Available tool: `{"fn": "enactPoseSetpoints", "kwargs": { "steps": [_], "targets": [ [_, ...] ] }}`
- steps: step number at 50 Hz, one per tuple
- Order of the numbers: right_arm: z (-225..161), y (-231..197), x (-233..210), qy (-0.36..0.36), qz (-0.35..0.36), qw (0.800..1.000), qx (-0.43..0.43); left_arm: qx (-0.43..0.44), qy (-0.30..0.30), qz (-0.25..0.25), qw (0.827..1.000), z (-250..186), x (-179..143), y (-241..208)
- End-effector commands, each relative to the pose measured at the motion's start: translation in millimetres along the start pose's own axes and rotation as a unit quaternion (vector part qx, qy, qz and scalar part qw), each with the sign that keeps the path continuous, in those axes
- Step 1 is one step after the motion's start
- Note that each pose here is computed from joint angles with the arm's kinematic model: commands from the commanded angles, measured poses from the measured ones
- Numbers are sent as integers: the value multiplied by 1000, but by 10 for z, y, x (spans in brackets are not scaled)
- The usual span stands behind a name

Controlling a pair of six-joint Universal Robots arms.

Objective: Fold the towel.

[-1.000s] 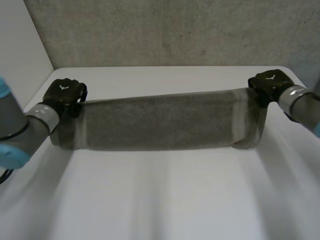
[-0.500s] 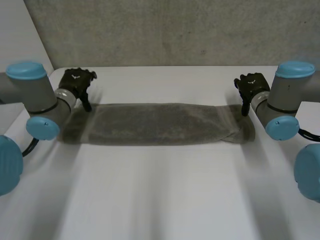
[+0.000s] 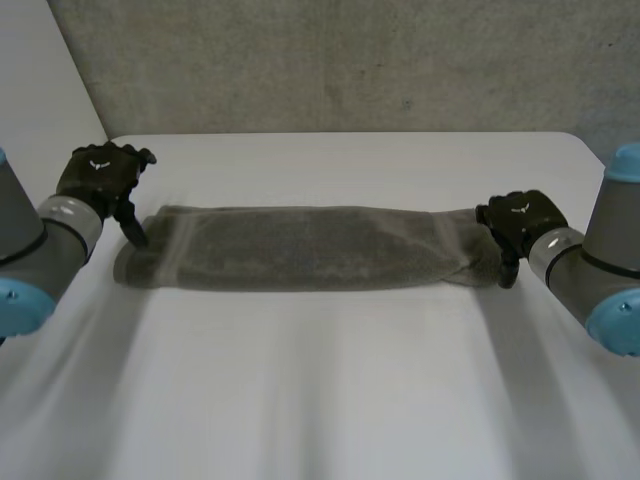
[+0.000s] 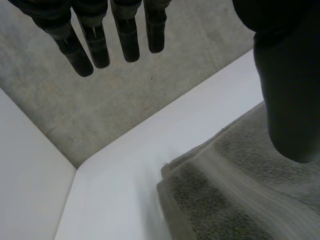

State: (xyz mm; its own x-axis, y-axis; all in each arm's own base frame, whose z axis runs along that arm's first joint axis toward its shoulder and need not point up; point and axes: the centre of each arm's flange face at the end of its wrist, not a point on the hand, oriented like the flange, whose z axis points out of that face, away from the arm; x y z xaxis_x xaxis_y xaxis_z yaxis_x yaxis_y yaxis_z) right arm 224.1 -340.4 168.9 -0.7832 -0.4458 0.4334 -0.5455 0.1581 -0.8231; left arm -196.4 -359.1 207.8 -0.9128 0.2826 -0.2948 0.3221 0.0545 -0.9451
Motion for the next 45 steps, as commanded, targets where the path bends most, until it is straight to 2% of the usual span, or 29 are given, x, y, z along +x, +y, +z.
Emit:
{"fn": "enactPoseSetpoints", "kwargs": {
  "steps": [1,8,19,22,24,25,29,31,32,33,35,38,40,41,43,44,45],
  "targets": [
    [228,257,-31,1,5,1000,-14,32,11,7,999,-143,108,49],
    [378,297,26,16,6,1000,-10,28,17,7,999,-176,155,91],
    [384,411,410,57,20,998,-28,32,20,7,999,-184,193,70],
    [330,429,664,82,23,996,-33,31,22,7,999,-193,201,74],
    [268,455,1036,120,20,992,-38,27,21,5,999,-203,202,85],
    [268,455,1038,120,20,992,-38,27,21,5,999,-203,202,85],
    [236,412,1439,162,-33,985,-41,27,24,6,999,-254,208,78],
    [235,302,1470,167,-49,984,-28,29,23,6,999,-266,204,61],
    [231,112,1414,164,-62,985,-4,32,22,6,999,-271,197,39],
    [231,110,1414,164,-62,985,-4,32,22,6,999,-271,197,39],
    [222,-384,1067,137,-80,985,66,37,21,7,999,-268,194,13],
    [194,-621,869,122,-89,984,100,41,21,8,999,-262,191,-12],
    [105,-1019,295,71,-109,978,163,48,18,7,999,-251,179,-58],
    [104,-1021,292,71,-109,978,163,48,18,7,999,-251,178,-58],
    [40,-1219,-429,4,-129,969,210,57,17,6,998,-237,191,-111],
    [39,-1220,-433,4,-129,969,210,57,17,6,998,-237,192,-111],
    [-1,-1288,-790,-27,-135,963,233,63,19,7,998,-239,218,-147]
  ]
}}
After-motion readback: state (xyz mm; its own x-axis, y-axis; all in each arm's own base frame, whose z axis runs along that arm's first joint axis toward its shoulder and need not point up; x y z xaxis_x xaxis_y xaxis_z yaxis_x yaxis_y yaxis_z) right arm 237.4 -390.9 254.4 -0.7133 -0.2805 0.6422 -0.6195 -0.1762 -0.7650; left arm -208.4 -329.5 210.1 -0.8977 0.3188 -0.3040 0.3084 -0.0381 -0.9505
